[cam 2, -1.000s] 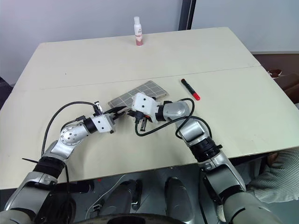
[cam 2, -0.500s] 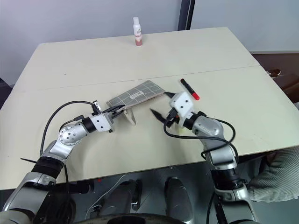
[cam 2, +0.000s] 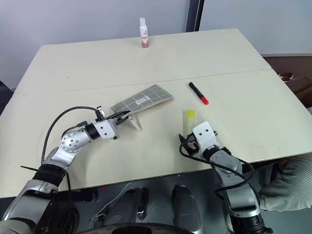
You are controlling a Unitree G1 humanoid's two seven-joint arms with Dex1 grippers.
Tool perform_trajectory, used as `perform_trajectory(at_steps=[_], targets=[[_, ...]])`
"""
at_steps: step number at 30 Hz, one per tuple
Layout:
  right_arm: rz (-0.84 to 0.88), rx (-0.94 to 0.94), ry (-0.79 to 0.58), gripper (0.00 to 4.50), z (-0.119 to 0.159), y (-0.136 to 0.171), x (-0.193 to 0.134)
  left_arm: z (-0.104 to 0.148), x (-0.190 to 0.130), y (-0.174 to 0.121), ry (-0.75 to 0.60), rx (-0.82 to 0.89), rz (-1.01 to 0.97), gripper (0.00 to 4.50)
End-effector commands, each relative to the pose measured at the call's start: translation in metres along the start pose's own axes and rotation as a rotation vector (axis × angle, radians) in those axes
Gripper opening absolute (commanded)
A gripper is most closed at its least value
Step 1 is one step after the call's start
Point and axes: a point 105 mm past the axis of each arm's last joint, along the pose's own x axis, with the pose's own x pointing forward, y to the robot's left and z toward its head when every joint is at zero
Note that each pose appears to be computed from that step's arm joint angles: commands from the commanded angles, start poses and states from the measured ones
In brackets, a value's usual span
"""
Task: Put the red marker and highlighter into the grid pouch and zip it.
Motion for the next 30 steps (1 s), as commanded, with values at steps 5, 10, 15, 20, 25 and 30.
perform_trajectory(at_steps=[5, 10, 15, 20, 25, 30], targets=[[-0.018, 0.137, 0.083, 3.65, -0.010, -0.003, -0.001, 0.005, 0.002, 0.005, -0.034, 0.029, 0.006, 0.00], [-0.018, 0.165, 0.090, 1.13, -0.010, -0.006, 0.000, 0.005, 0.002, 0.006, -0.034, 0.025, 0.015, 0.00], [0.091, 0.052, -0.076, 0.87, 0.024, -0.013, 0.003, 0.004, 0.004, 0.008, -0.042, -0.031, 0.040, 0.00], [0.290, -0.179, -0.230, 0.87, 0.052, -0.014, -0.004, 0.011, 0.006, 0.014, -0.094, -0.175, 0.042, 0.00], [0.323, -0.254, -0.272, 0.87, 0.063, -0.015, 0.004, 0.016, 0.005, 0.010, -0.122, -0.225, -0.022, 0.00], [0.351, -0.307, -0.271, 0.87, 0.062, -0.012, 0.010, 0.018, 0.004, 0.015, -0.133, -0.277, -0.012, 0.00]])
